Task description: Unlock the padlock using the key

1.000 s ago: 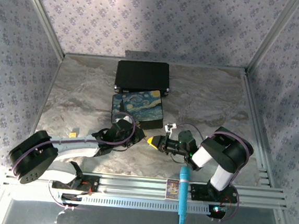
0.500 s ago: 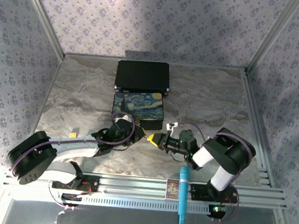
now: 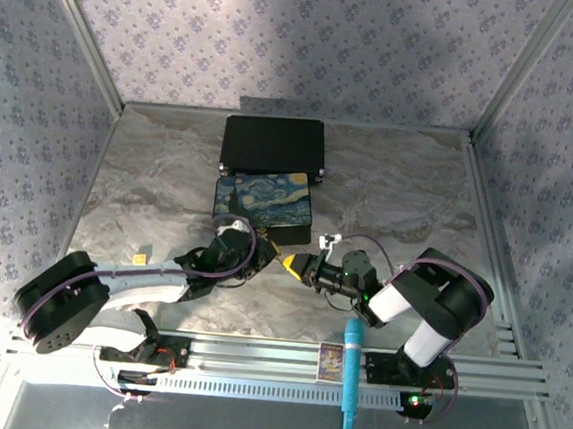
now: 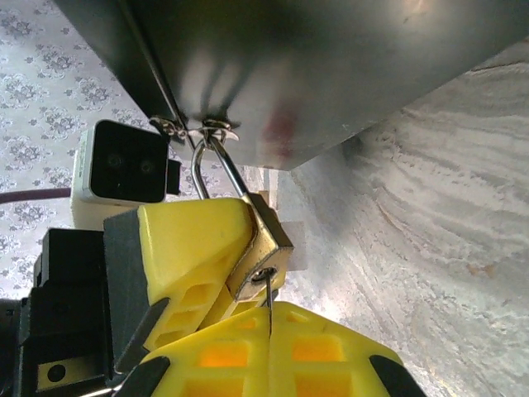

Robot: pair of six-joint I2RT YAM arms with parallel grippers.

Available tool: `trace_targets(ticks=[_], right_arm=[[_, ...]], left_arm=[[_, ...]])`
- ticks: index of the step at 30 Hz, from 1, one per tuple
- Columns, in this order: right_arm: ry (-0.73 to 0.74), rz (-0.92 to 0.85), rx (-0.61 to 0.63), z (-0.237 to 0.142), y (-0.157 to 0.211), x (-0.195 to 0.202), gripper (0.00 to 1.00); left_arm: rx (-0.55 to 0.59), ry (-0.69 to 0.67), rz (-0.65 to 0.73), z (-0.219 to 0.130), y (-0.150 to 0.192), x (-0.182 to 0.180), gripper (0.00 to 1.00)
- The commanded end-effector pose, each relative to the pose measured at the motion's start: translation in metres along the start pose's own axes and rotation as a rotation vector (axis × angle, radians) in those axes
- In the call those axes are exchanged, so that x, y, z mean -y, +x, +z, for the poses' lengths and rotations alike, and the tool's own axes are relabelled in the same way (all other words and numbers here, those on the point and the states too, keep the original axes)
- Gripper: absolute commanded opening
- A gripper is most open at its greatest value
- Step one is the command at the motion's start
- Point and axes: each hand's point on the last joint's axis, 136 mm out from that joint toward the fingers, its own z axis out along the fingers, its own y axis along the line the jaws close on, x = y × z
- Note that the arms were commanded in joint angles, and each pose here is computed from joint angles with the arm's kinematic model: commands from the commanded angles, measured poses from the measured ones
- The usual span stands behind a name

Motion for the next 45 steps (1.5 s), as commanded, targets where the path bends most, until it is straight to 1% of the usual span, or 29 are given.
trace_targets(ticks=[1,4,7,14,18,22,31,36,45], right_arm=[[-0.089,-0.028,0.051,0.007,-0.011,-0.029,0.00],[-0.086,-0.012,0.060,0.009,-0.013,-0.028,0.00],[-0.075,-0.008,0.060,0.011,-0.014,-0.024,0.00],[-0.084,-0.016,0.068,0.003,-0.018,-0.027,0.00],[-0.054,-0.003,0.062,-0.006,-0.021,-0.013,0.00],[-0.044,0.000,0.048,-0.010,-0.023,-0.008,0.00],[-0.039,0.004,-0.008,0.006,-0.012,-0.005,0.00],[-0.023,0.006,0.007,0.005,-0.012,0.000,0.00],[-0.019,0.008,0.034,-0.005,-0.022,0.000,0.00]], left_arm=[[-0.047,0.203,-0.022,-0.014,0.011,0.059,0.00],[-0.056,0.225,-0.033,-0.015,0.013,0.063,0.00],[-0.068,0.234,-0.014,-0.018,0.015,0.069,0.00],[-0.063,0.191,-0.009,-0.016,0.015,0.055,0.00],[-0.063,0.187,-0.013,-0.015,0.016,0.051,0.00],[-0.061,0.176,-0.009,-0.014,0.016,0.048,0.00],[-0.075,0.176,-0.026,-0.005,0.019,0.047,0.00],[-0.089,0.183,-0.027,-0.002,0.022,0.050,0.00],[-0.094,0.159,-0.028,-0.002,0.025,0.041,0.00]])
